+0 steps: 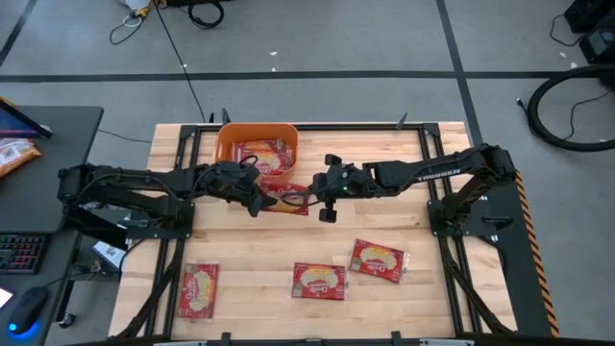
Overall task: Sort popcorn bags into baskets
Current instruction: Put the red popcorn bag into the orange bin
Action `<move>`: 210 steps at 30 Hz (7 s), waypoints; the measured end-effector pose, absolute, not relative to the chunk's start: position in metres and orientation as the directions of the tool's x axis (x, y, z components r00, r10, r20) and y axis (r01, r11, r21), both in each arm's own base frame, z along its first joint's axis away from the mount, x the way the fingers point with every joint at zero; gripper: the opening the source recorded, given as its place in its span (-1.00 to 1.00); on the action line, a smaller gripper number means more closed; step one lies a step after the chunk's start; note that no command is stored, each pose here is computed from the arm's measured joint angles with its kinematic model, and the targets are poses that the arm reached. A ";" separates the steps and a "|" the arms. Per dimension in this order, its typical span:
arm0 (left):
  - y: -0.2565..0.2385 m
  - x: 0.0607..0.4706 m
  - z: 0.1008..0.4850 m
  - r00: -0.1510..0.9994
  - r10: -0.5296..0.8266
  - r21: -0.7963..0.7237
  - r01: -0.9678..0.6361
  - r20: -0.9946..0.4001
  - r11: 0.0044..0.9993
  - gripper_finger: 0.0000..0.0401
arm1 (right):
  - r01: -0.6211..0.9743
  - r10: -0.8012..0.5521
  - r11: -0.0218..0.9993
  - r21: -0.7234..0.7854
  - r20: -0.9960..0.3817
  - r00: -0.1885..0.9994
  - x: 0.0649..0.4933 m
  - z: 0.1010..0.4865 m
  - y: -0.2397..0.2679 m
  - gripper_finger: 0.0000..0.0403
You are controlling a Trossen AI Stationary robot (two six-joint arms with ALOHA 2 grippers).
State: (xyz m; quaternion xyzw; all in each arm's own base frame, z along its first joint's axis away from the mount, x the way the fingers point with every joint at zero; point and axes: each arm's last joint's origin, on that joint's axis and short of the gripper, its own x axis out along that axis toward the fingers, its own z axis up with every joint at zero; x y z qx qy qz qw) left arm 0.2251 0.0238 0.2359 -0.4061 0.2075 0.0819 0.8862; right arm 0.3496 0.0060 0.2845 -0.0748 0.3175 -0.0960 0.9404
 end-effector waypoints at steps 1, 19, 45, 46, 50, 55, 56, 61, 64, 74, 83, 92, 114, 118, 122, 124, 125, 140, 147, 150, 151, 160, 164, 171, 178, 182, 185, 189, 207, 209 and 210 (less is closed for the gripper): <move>0.026 0.225 0.236 0.903 -0.026 -0.690 -0.309 -0.429 0.654 -0.79 | 0.141 -0.230 0.971 -0.196 -0.581 0.781 0.349 0.286 0.005 -0.77; 0.099 0.177 0.262 0.943 0.130 -0.667 -0.309 -0.305 0.677 -0.86 | 0.332 -0.392 0.918 -0.216 -0.388 0.834 0.287 0.361 -0.010 -0.39; 0.171 0.175 0.201 0.808 0.266 -0.537 -0.557 -0.525 0.633 -0.85 | 0.312 -0.299 0.949 -0.052 -0.463 0.834 0.304 0.339 0.023 -0.39; 0.172 0.175 0.200 0.800 0.278 -0.529 -0.570 -0.531 0.629 -0.83 | 0.308 -0.297 0.950 -0.053 -0.465 0.834 0.304 0.338 0.025 -0.39; 0.173 0.174 0.200 0.769 0.338 -0.482 -0.614 -0.542 0.625 -0.75 | 0.308 -0.296 0.950 -0.051 -0.464 0.835 0.304 0.338 0.026 -0.39; 0.174 0.174 0.200 0.747 0.374 -0.449 -0.641 -0.550 0.622 -0.55 | 0.326 -0.306 0.944 -0.038 -0.462 0.832 0.304 0.338 0.026 -0.39; 0.174 0.174 0.200 0.742 0.382 -0.438 -0.647 -0.551 0.624 -0.50 | 0.326 -0.306 0.944 -0.039 -0.462 0.832 0.304 0.338 0.026 -0.39; 0.174 0.174 0.200 0.728 0.403 -0.415 -0.661 -0.554 0.625 -0.23 | 0.333 -0.306 0.943 -0.024 -0.462 0.832 0.304 0.338 0.026 -0.40; 0.175 0.173 0.201 0.708 0.436 -0.393 -0.686 -0.555 0.613 -0.10 | 0.335 -0.307 0.942 -0.021 -0.462 0.832 0.304 0.338 0.026 -0.40; 0.172 0.164 0.220 0.634 0.597 -0.247 -0.759 -0.491 0.602 0.05 | 0.333 -0.304 0.943 -0.021 -0.463 0.832 0.304 0.338 0.026 -0.40; 0.161 0.152 0.262 0.659 0.712 -0.177 -0.751 -0.241 0.636 0.05 | 0.332 -0.305 0.943 -0.024 -0.464 0.832 0.304 0.338 0.026 -0.40; 0.128 0.155 0.279 0.878 0.444 -0.287 -0.478 -0.178 0.830 0.05 | 0.311 -0.309 0.947 -0.074 -0.464 0.830 0.304 0.338 0.025 -0.40; 0.019 0.181 0.262 0.889 0.082 -0.334 -0.254 -0.451 0.908 0.05 | 0.259 -0.221 0.966 0.009 -0.497 0.839 0.306 0.337 -0.013 -0.39; 0.008 0.180 0.273 0.825 0.051 -0.300 -0.261 -0.562 0.918 0.03 | 0.264 -0.223 0.965 0.011 -0.497 0.838 0.306 0.337 -0.015 -0.39; -0.004 0.180 0.288 0.759 0.000 -0.275 -0.236 -0.651 0.932 -0.01 | 0.275 -0.233 0.962 0.009 -0.502 0.833 0.305 0.337 -0.019 -0.39; -0.012 0.179 0.289 0.719 -0.065 -0.293 -0.197 -0.692 0.935 -0.04 | 0.281 -0.238 0.960 0.009 -0.504 0.830 0.305 0.337 -0.021 -0.39; -0.017 0.181 0.289 0.709 -0.112 -0.321 -0.168 -0.696 0.932 -0.05 | 0.283 -0.240 0.959 0.008 -0.508 0.827 0.305 0.336 -0.022 -0.39; -0.095 0.175 0.226 0.244 -0.538 -0.577 -0.131 -0.807 0.806 -0.07 | 0.280 -0.234 0.960 0.009 -0.522 0.820 0.304 0.335 -0.023 -0.38; -0.116 0.167 0.198 0.048 -0.519 -0.516 -0.216 -0.854 0.829 -0.07 | 0.280 -0.234 0.960 0.011 -0.517 0.824 0.304 0.336 -0.023 -0.38; -0.119 0.164 0.182 -0.051 -0.505 -0.477 -0.260 -0.862 0.840 -0.07 | 0.281 -0.234 0.960 0.013 -0.515 0.824 0.304 0.336 -0.023 -0.38; -0.119 0.162 0.176 -0.081 -0.502 -0.465 -0.274 -0.861 0.842 -0.07 | 0.281 -0.234 0.960 0.014 -0.513 0.826 0.305 0.336 -0.023 -0.38; -0.122 0.151 0.137 -0.244 -0.454 -0.376 -0.307 -0.857 0.874 -0.07 | 0.280 -0.233 0.960 0.016 -0.509 0.828 0.305 0.336 -0.022 -0.38; -0.126 0.153 0.127 -0.245 -0.405 -0.347 -0.249 -0.881 0.904 -0.07 | 0.278 -0.232 0.960 0.017 -0.507 0.831 0.305 0.337 -0.022 -0.38; -0.119 0.165 0.124 -0.106 -0.286 -0.252 -0.250 -0.953 0.935 -0.07 | 0.278 -0.231 0.960 0.019 -0.501 0.834 0.305 0.337 -0.022 -0.38; -0.097 0.200 0.142 0.158 -0.011 -0.068 -0.357 -0.987 0.932 -0.07 | 0.277 -0.234 0.960 0.026 -0.466 0.853 0.307 0.341 -0.023 -0.38; -0.093 0.226 0.172 0.315 0.165 0.037 -0.375 -0.935 0.926 -0.07 | 0.277 -0.234 0.961 0.028 -0.458 0.858 0.308 0.341 -0.023 -0.38; -0.093 0.235 0.192 0.369 0.258 0.147 -0.302 -0.893 0.942 -0.07 | 0.278 -0.234 0.960 0.030 -0.460 0.856 0.308 0.341 -0.022 -0.38; -0.094 0.237 0.197 0.379 0.275 0.195 -0.235 -0.884 0.952 -0.07 | 0.286 -0.230 0.957 0.051 -0.467 0.854 0.307 0.340 -0.022 -0.38; -0.048 0.165 0.213 0.460 0.038 -0.187 -0.434 -0.887 0.881 -0.27 | 0.213 -0.116 0.967 0.139 -0.507 0.854 0.317 0.328 -0.015 -0.38; -0.041 0.152 0.209 0.491 0.003 -0.277 -0.497 -0.871 0.822 -0.28 | 0.198 -0.093 0.969 0.150 -0.518 0.850 0.325 0.321 -0.011 -0.38; -0.038 0.148 0.205 0.501 -0.005 -0.316 -0.537 -0.865 0.782 -0.29 | 0.188 -0.077 0.969 0.163 -0.523 0.849 0.328 0.317 -0.008 -0.38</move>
